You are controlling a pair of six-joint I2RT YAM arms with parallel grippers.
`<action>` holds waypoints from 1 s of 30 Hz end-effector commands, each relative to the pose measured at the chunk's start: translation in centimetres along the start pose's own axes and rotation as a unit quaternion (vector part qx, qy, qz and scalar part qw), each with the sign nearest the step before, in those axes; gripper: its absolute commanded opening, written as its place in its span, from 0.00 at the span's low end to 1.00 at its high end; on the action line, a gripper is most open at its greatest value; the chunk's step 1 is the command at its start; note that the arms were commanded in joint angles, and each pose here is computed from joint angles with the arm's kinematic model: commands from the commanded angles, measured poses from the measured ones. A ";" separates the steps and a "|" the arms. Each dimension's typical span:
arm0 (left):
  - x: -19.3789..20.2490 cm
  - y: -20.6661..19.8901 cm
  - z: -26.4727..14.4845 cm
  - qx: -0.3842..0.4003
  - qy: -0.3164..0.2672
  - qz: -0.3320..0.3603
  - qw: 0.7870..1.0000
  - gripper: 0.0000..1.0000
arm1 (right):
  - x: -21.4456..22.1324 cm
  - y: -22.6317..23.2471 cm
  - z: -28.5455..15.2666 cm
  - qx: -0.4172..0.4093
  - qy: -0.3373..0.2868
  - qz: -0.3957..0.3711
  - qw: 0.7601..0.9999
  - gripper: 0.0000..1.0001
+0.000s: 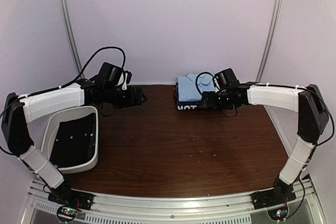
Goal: Fold and stack the long sleeve shirts
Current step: Reset both arms
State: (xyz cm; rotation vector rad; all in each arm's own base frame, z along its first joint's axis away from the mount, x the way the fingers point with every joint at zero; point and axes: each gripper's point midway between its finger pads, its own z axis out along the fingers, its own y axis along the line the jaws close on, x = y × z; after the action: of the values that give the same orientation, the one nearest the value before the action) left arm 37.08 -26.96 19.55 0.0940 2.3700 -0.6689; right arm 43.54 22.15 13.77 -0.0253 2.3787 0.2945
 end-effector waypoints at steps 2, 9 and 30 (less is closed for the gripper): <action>-1.8 -1.1 -2.1 0.029 -0.051 0.027 0.998 0.87 | -1.0 0.5 -4.3 -0.026 -0.043 0.013 0.999 1.00; -2.3 -1.2 -4.2 0.031 -0.079 0.045 0.995 0.87 | -1.5 -0.6 -9.9 -0.043 -0.093 0.025 0.994 1.00; -4.2 -2.1 -7.8 0.046 -0.144 0.082 0.985 0.87 | -3.1 -2.0 -21.8 -0.106 -0.237 0.041 0.965 1.00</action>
State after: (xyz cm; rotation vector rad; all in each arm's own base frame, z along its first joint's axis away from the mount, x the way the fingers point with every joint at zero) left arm 34.89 -24.87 26.11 0.2149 2.1155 -0.6698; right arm 31.50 15.15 30.23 0.0417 1.9089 0.5147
